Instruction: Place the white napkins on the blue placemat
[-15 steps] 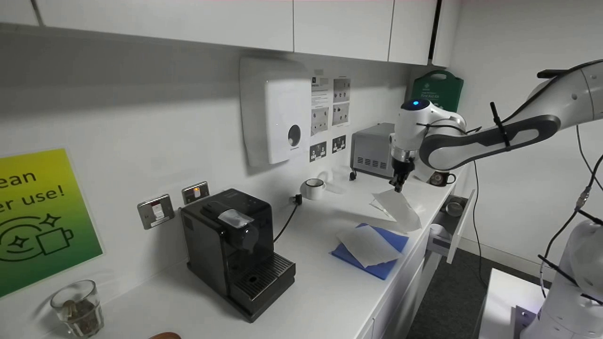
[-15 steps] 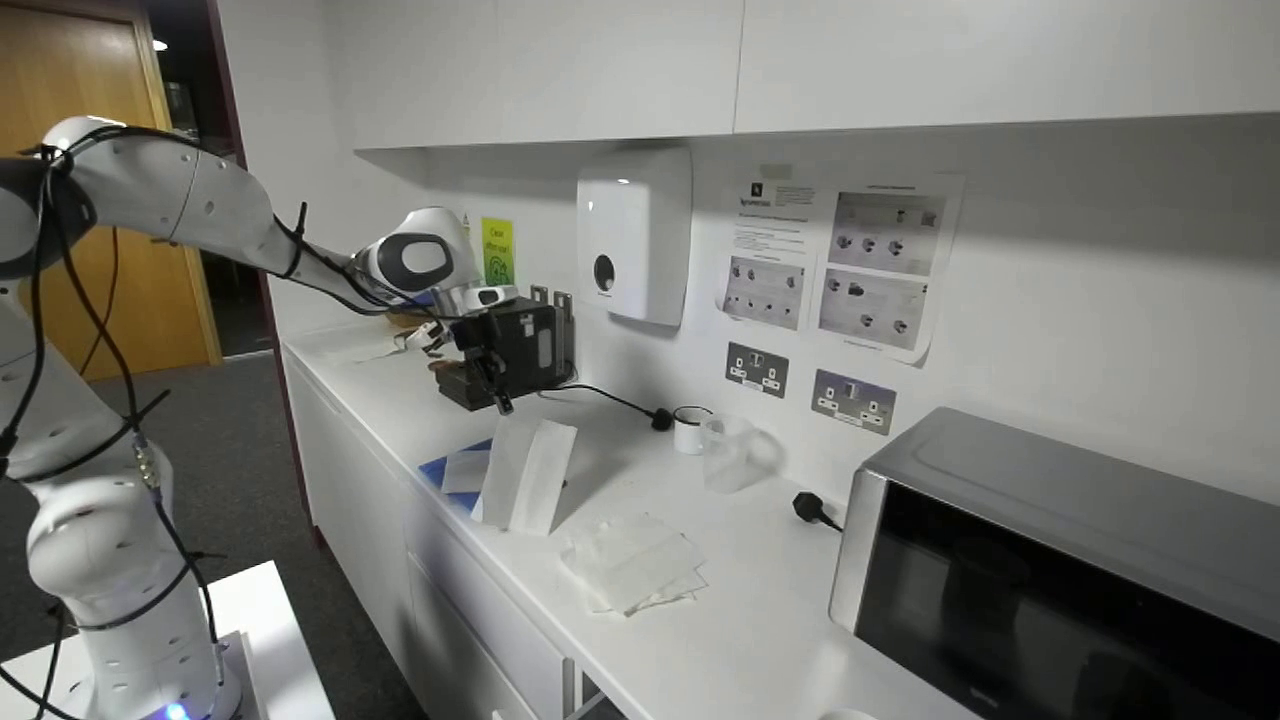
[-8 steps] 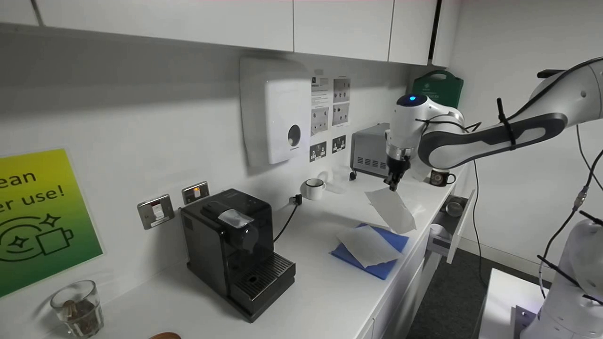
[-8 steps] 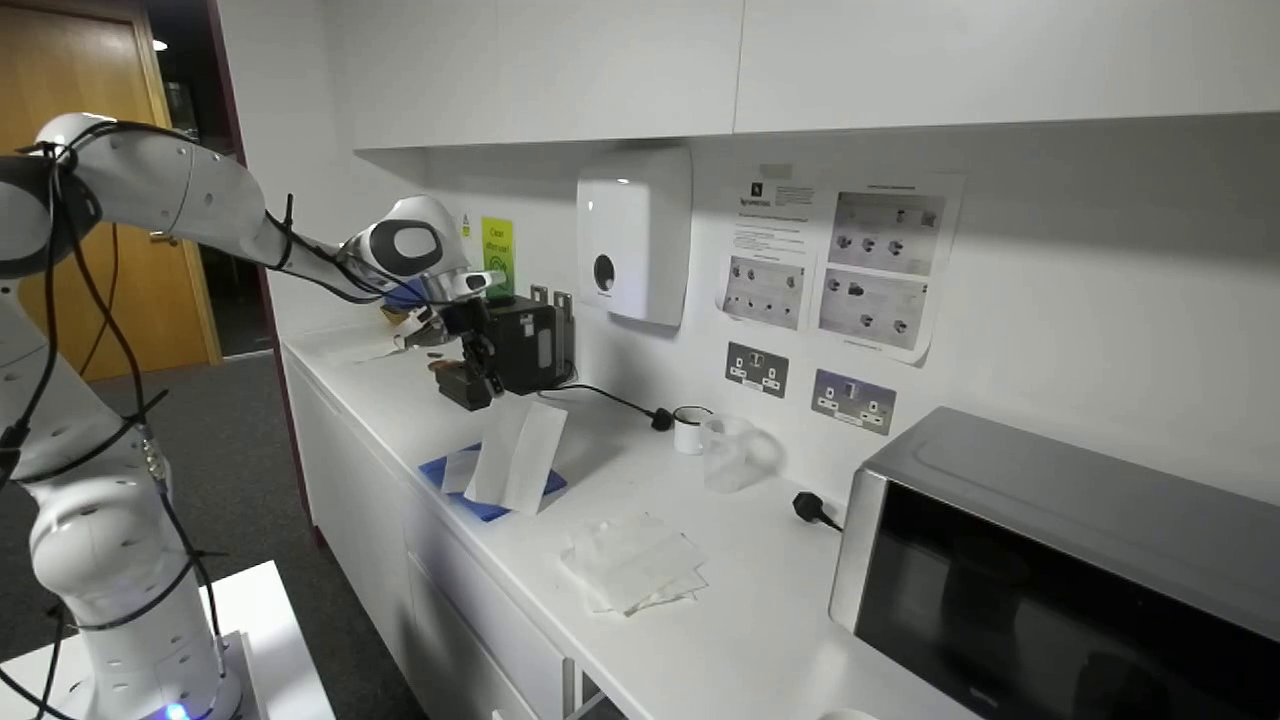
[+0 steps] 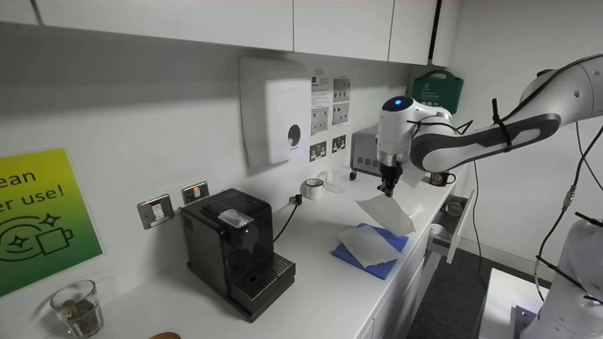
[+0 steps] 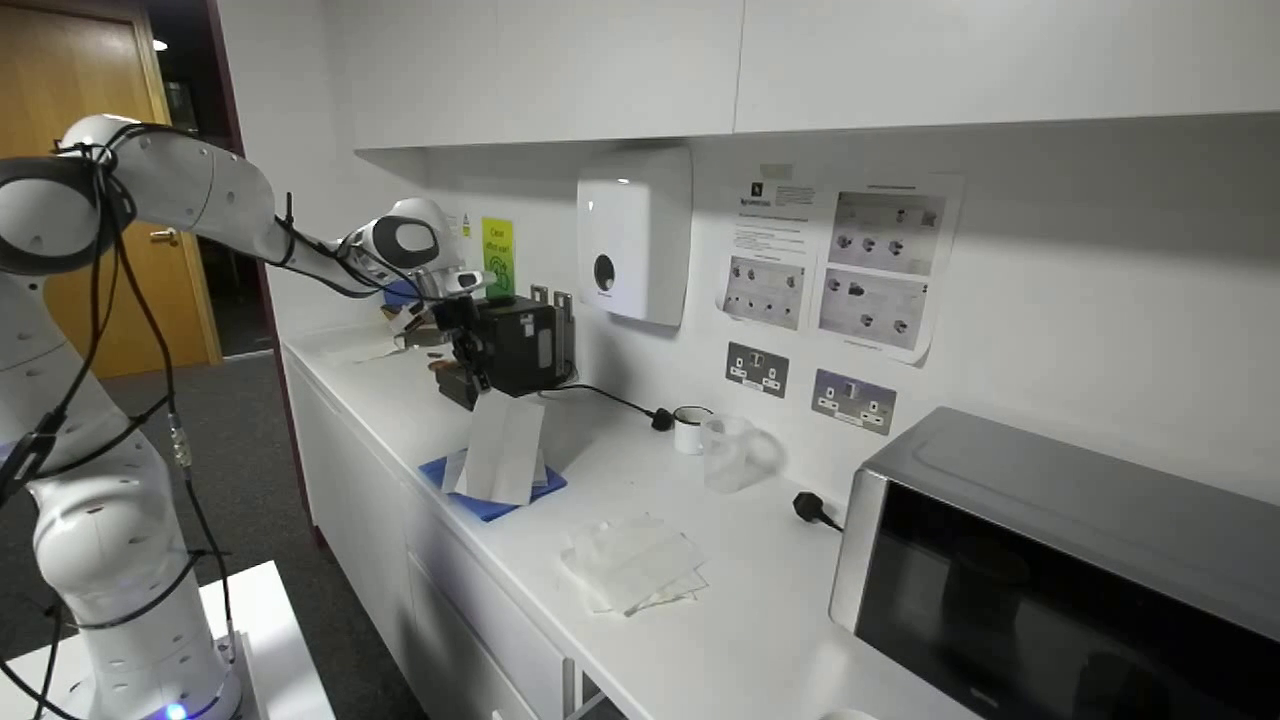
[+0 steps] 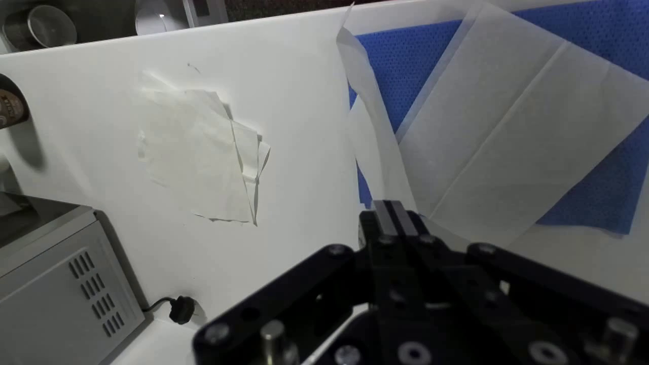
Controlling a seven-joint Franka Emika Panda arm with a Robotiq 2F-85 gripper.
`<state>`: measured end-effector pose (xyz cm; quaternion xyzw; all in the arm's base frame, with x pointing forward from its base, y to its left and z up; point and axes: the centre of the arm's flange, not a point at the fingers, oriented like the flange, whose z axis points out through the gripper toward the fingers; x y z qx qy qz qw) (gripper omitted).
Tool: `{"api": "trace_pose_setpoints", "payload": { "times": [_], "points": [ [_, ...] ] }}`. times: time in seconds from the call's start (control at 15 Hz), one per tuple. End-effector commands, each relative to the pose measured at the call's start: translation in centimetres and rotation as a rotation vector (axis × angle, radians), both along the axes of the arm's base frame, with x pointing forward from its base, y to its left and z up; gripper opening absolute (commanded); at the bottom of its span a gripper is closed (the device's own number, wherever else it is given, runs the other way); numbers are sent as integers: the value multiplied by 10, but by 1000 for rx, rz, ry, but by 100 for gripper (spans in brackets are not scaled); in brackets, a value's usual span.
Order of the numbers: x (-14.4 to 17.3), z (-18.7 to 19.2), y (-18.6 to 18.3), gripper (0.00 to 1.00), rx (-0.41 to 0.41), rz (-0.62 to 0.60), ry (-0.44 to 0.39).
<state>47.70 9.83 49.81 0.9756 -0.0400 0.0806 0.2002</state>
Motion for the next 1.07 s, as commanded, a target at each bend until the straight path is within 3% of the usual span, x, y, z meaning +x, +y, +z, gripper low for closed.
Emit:
{"api": "trace_pose_setpoints", "payload": {
  "times": [0.0,1.0],
  "points": [
    [19,-3,14,0,-2,-36,36],
    [66,-11,44,0,13,-116,151]
  ]
}}
